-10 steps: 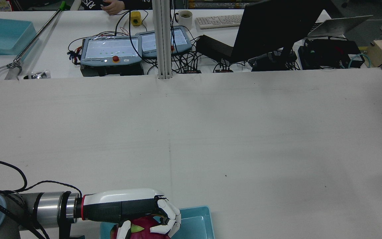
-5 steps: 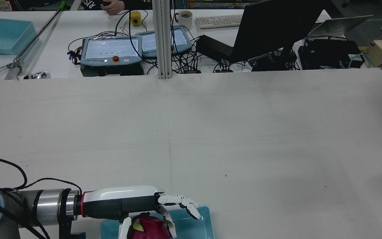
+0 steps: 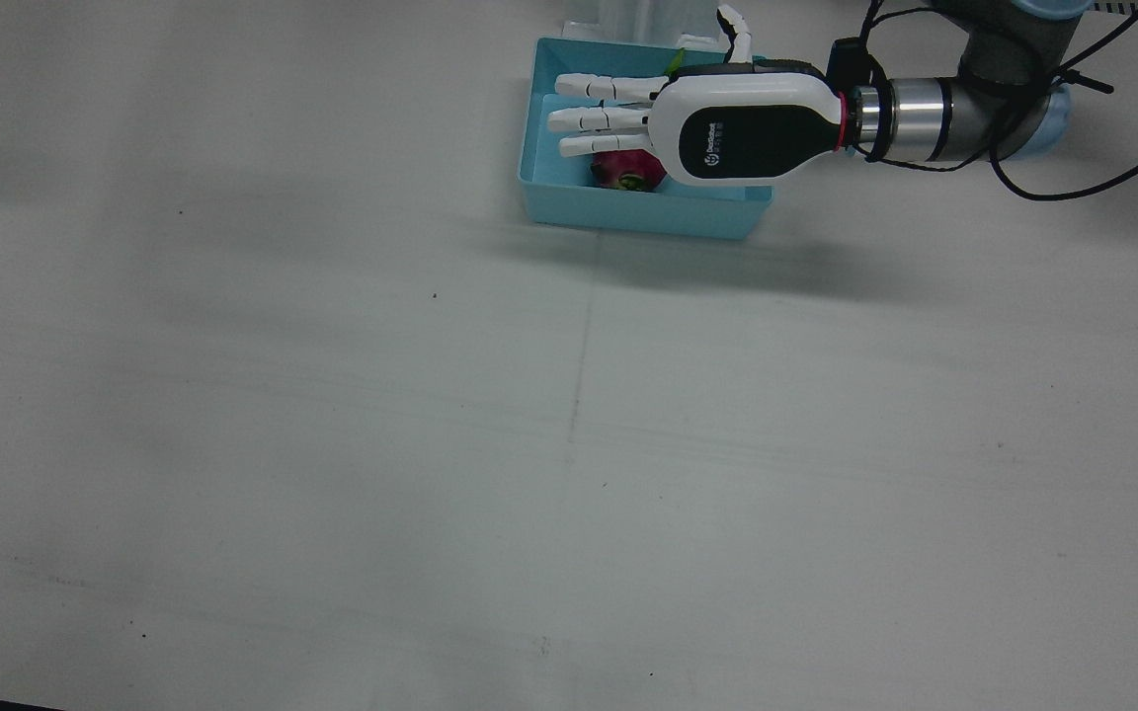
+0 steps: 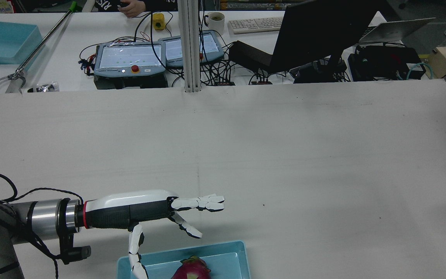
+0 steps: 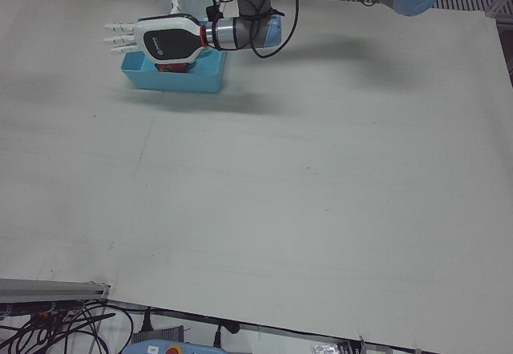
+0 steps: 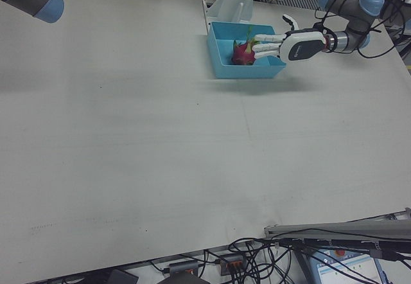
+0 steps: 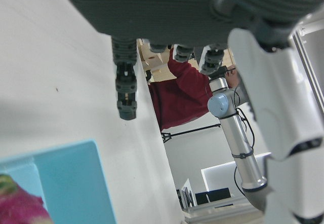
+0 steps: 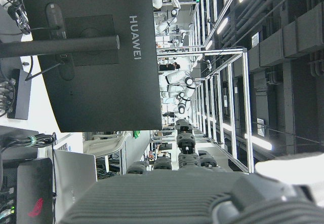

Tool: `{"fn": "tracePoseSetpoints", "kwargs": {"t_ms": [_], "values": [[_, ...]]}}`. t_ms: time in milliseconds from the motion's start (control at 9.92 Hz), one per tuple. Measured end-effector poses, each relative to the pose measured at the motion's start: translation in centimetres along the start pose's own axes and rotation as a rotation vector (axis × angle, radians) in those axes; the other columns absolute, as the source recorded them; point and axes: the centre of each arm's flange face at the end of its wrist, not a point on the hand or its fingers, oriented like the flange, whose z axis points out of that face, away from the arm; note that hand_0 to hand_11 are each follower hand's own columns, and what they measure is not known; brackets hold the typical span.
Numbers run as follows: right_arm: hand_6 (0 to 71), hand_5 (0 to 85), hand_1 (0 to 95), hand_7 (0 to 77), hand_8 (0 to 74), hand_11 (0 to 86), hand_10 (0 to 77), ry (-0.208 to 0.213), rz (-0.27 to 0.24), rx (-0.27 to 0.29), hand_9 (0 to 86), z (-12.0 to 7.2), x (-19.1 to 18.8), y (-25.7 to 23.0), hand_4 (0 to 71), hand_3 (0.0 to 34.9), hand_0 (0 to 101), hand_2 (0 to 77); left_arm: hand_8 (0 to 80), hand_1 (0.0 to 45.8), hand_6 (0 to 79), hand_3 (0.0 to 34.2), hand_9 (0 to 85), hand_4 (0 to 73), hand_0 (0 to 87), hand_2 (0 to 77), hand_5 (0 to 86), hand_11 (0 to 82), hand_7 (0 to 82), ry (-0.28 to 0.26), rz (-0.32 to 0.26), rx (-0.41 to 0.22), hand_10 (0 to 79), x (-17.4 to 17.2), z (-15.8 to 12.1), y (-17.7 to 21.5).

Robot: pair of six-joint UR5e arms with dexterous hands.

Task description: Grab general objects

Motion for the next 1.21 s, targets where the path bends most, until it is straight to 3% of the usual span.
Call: {"fn": "tracePoseSetpoints", "kwargs": {"t_ms": [403, 504, 706, 1008, 1210], "values": [[0.0, 0.0, 6.0, 0.0, 0.0, 1.1, 0.0, 0.000, 0.000, 0.000, 1.1, 0.0, 0.0, 0.0, 0.0, 0.0, 0, 1.6, 1.1, 0.0, 0.5, 4.1, 1.1, 0.0, 60.7, 18.0, 10.9, 0.5, 13.1, 0.060, 0.102, 0.197, 52.4, 6.1, -6.8, -9.3], [0.0, 0.0, 6.0, 0.0, 0.0, 1.1, 0.0, 0.000, 0.000, 0.000, 1.1, 0.0, 0.0, 0.0, 0.0, 0.0, 0, 1.6, 1.1, 0.0, 0.5, 0.8, 1.1, 4.4, 60.7, 18.0, 12.0, 0.5, 15.8, 0.069, 0.116, 0.228, 52.4, 6.9, -8.0, -10.9], [0.0, 0.0, 6.0, 0.0, 0.0, 0.5, 0.0, 0.000, 0.000, 0.001, 1.1, 0.0, 0.0, 0.0, 0.0, 0.0, 0, 1.6, 1.1, 0.0, 0.0, 0.9, 0.5, 8.7, 60.7, 16.4, 12.5, 0.5, 18.5, 0.097, 0.151, 0.287, 52.4, 9.2, -10.9, -13.6], [0.0, 0.0, 6.0, 0.0, 0.0, 0.5, 0.0, 0.000, 0.000, 0.000, 1.1, 0.0, 0.0, 0.0, 0.0, 0.0, 0, 1.6, 1.1, 0.0, 0.0, 0.0, 0.5, 10.4, 57.5, 11.4, 12.5, 0.5, 20.7, 0.162, 0.226, 0.396, 52.4, 14.1, -17.6, -17.3], [0.0, 0.0, 6.0, 0.0, 0.0, 0.5, 0.0, 0.000, 0.000, -0.001, 1.1, 0.0, 0.0, 0.0, 0.0, 0.0, 0, 1.6, 1.1, 0.0, 3.8, 0.0, 0.5, 12.0, 56.4, 9.3, 12.5, 0.5, 20.7, 0.198, 0.255, 0.479, 52.4, 15.1, -23.0, -20.2]]}}
